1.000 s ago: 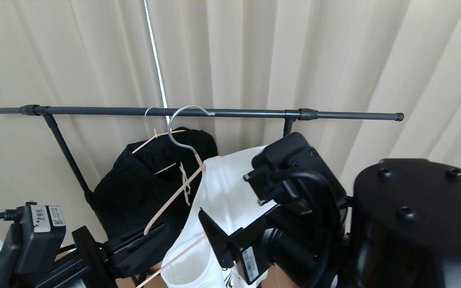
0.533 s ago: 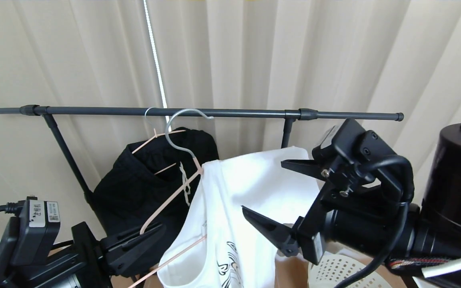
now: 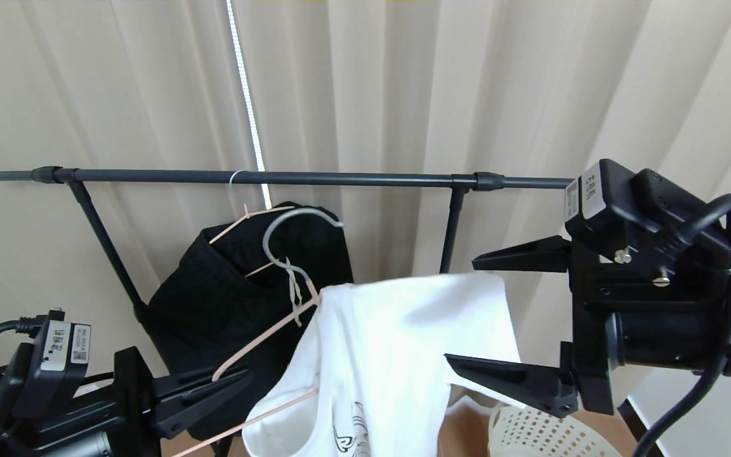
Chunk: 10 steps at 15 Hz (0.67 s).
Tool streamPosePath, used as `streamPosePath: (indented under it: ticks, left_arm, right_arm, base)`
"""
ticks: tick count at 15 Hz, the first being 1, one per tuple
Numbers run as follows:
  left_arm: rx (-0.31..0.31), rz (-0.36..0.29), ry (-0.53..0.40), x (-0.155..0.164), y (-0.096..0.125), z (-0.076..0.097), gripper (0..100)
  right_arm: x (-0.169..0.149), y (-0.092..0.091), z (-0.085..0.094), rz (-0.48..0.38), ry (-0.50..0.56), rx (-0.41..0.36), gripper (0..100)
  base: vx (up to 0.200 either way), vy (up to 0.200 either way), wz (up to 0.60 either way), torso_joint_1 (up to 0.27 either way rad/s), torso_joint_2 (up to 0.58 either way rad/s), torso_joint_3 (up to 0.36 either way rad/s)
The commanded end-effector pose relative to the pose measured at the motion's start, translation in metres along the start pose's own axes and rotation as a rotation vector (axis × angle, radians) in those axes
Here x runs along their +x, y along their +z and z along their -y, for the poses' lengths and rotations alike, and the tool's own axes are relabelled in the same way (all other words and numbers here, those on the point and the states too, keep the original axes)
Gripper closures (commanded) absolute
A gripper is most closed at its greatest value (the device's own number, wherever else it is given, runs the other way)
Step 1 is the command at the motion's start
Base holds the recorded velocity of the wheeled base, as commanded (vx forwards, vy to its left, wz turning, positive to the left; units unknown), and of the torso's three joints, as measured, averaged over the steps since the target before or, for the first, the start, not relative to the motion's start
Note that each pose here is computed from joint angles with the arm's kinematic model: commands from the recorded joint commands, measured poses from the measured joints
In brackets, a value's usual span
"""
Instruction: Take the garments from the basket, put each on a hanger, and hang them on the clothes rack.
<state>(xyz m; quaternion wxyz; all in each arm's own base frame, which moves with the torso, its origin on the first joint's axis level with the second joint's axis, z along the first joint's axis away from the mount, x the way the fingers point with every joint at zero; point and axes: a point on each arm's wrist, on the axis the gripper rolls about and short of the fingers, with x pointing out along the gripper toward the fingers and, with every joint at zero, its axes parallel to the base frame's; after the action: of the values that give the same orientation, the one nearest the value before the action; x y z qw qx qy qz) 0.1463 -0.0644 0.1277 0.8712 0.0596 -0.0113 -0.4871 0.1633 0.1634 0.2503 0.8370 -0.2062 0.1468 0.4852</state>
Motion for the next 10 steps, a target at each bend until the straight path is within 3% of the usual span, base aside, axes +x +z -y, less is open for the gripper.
streamPosePath:
  ticks: [1,4,6,7,8,10]
  left_arm:
    - [0.002,-0.042,-0.023,0.003,-0.011,-0.008,100]
    - [0.022,-0.03,-0.114,0.002,-0.013,-0.008,100]
    - [0.021,-0.025,-0.136,0.002,-0.013,-0.008,100]
    - [0.021,-0.025,-0.136,0.002,-0.013,-0.008,100]
    - [0.023,-0.022,-0.139,0.002,-0.012,-0.007,100]
    - [0.024,-0.02,-0.143,0.002,-0.012,-0.007,100]
  right_arm:
    - [-0.01,0.014,0.012,-0.013,0.007,-0.043,0]
    - [-0.007,0.015,0.021,-0.139,0.103,-0.109,0]
    - [0.004,0.018,0.034,-0.182,0.232,-0.061,0]
    - [0.005,0.018,0.034,-0.183,0.241,-0.058,0]
    - [0.018,0.02,0.038,-0.201,0.359,-0.046,0]
    - [0.034,0.018,0.042,-0.246,0.42,-0.065,0]
  base:
    - [0.0,0.0,0.0,0.0,0.0,0.0]
    - [0.0,0.0,0.0,0.0,0.0,0.0]
    - [0.0,0.0,0.0,0.0,0.0,0.0]
    - [0.0,0.0,0.0,0.0,0.0,0.0]
    - [0.0,0.0,0.0,0.0,0.0,0.0]
    - [0.0,0.0,0.0,0.0,0.0,0.0]
